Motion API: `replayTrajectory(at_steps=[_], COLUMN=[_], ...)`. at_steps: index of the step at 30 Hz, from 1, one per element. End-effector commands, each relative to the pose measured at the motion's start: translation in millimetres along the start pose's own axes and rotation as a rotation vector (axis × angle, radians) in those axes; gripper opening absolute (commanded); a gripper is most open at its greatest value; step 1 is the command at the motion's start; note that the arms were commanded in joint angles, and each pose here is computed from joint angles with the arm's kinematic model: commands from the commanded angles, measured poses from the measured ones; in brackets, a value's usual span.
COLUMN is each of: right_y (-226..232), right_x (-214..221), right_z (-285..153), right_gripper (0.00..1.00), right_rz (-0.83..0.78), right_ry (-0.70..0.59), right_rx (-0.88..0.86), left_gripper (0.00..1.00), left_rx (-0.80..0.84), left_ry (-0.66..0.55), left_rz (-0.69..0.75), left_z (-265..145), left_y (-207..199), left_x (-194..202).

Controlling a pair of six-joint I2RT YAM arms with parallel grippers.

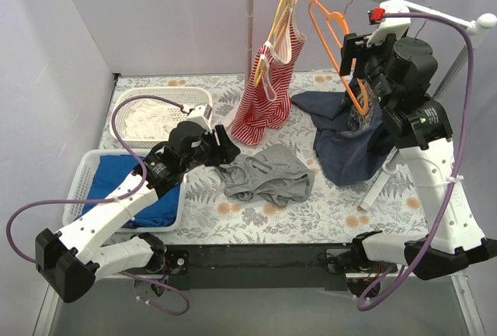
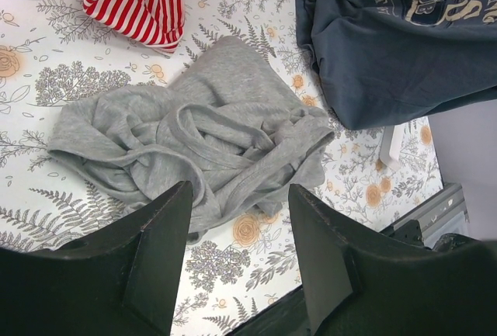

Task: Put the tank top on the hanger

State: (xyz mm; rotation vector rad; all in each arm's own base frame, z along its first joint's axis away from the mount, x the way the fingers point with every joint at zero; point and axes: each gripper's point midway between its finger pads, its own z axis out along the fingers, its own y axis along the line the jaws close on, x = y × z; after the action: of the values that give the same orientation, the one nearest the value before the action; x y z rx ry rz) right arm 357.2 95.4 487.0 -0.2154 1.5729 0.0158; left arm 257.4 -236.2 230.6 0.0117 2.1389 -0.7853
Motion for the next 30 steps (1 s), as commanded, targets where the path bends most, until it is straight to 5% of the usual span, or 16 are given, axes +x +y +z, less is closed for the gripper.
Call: replayTrajectory(at_steps=[1, 18, 21, 22, 30], right_y=[2.5, -1.2, -4.6, -5.7, -13.6], right_x=[8.1, 59.9, 58.6, 60.5, 41.8], right_z=[7.6, 44.6, 40.4, 39.6, 23.4], right_gripper=[0.76, 0.59, 0.45, 0.34, 0.14], right_rz=[0.054, 0.186, 0.194, 0.198, 0.206], right_ry=[0.007, 0.129, 0.118, 0.12, 0.061], right_rx=[-0.062, -0.185, -0.165, -0.156, -0.117], left_gripper=[0.52, 0.52, 0.51, 0.51, 0.51], left_rx=[0.044, 0.039, 0.038, 0.039, 0.04], left_ry=[-0.032, -0.047, -0.04, -0.042, -0.033], left_rz=[0.02, 0.021, 0.02, 0.018, 0.011], left_z=[-12.0, -16.8, -15.0, -14.7, -12.7], left_y=[-13.4, -11.6, -11.1, -11.2, -10.4], left_x=[-14.6, -16.7, -15.0, -15.0, -11.7])
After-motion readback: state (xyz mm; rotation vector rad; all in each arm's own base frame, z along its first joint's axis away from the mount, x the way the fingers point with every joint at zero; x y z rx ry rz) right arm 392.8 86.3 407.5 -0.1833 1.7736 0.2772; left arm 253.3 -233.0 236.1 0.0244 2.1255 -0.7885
